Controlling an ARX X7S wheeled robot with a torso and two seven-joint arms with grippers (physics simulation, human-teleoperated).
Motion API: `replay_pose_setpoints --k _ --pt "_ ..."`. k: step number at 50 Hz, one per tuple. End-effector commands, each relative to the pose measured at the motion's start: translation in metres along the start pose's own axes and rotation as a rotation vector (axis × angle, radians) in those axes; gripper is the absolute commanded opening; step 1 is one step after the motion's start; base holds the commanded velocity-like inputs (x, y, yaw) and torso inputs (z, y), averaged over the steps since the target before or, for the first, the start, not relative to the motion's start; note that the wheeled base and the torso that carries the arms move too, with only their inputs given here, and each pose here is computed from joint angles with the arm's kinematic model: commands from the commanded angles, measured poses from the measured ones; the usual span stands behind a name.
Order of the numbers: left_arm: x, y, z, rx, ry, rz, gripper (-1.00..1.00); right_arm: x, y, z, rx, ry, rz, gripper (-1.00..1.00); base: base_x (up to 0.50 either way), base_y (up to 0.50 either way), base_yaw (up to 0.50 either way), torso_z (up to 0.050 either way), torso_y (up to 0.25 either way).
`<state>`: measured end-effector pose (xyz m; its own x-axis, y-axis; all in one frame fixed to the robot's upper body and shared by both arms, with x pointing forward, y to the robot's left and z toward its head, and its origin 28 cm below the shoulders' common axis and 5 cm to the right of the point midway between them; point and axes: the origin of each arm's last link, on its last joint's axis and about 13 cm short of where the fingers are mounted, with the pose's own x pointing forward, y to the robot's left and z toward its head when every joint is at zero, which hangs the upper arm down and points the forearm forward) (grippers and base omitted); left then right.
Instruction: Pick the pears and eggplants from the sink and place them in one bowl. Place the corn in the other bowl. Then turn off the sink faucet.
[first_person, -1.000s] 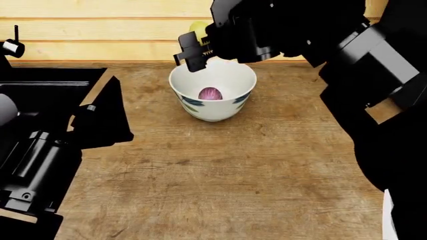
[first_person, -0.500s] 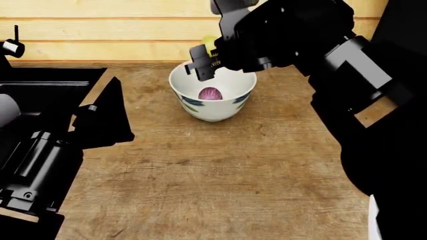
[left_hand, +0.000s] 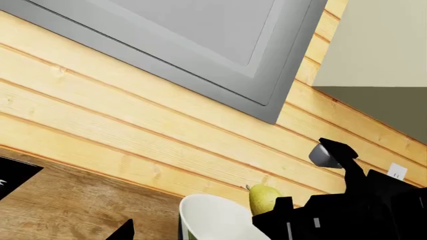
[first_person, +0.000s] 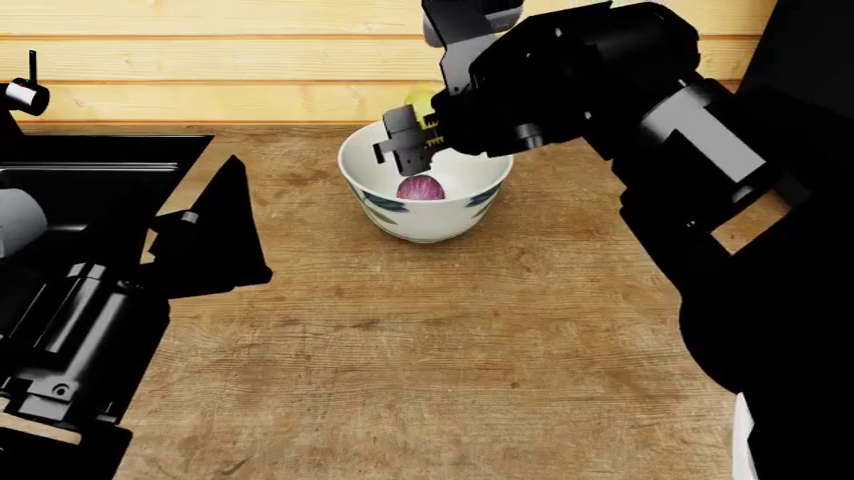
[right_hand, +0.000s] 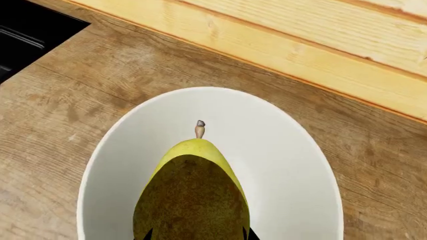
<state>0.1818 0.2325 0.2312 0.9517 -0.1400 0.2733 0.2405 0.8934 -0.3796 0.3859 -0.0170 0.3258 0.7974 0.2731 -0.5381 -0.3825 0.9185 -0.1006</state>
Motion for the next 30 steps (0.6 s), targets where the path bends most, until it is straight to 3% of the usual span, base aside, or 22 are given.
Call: replay_pose_setpoints --k 1,2,3,30 --pt "0.0005 0.0001 -0.0004 0.000 0.001 0.000 1.00 0.0001 -0.0006 -0.0008 -0.004 0.011 0.010 -1.00 0.00 0.00 0.00 0.000 0.000" --pt "0.0004 0.0000 -0.0002 0.000 0.001 0.000 1.00 -0.0001 -0.0007 -0.0006 -0.005 0.011 0.008 -1.00 0.00 0.00 0.00 0.000 0.000" --pt "0.0004 -0.0002 -0.0001 0.000 0.001 -0.001 1.00 -0.0003 -0.0009 -0.0005 -0.007 0.011 0.006 1.00 0.00 0.00 0.00 0.000 0.000" --pt "0.0007 -0.0001 -0.0011 0.001 0.002 0.000 1.00 -0.0014 -0.0022 0.0008 -0.010 0.002 0.001 1.00 0.00 0.00 0.00 0.000 0.000"
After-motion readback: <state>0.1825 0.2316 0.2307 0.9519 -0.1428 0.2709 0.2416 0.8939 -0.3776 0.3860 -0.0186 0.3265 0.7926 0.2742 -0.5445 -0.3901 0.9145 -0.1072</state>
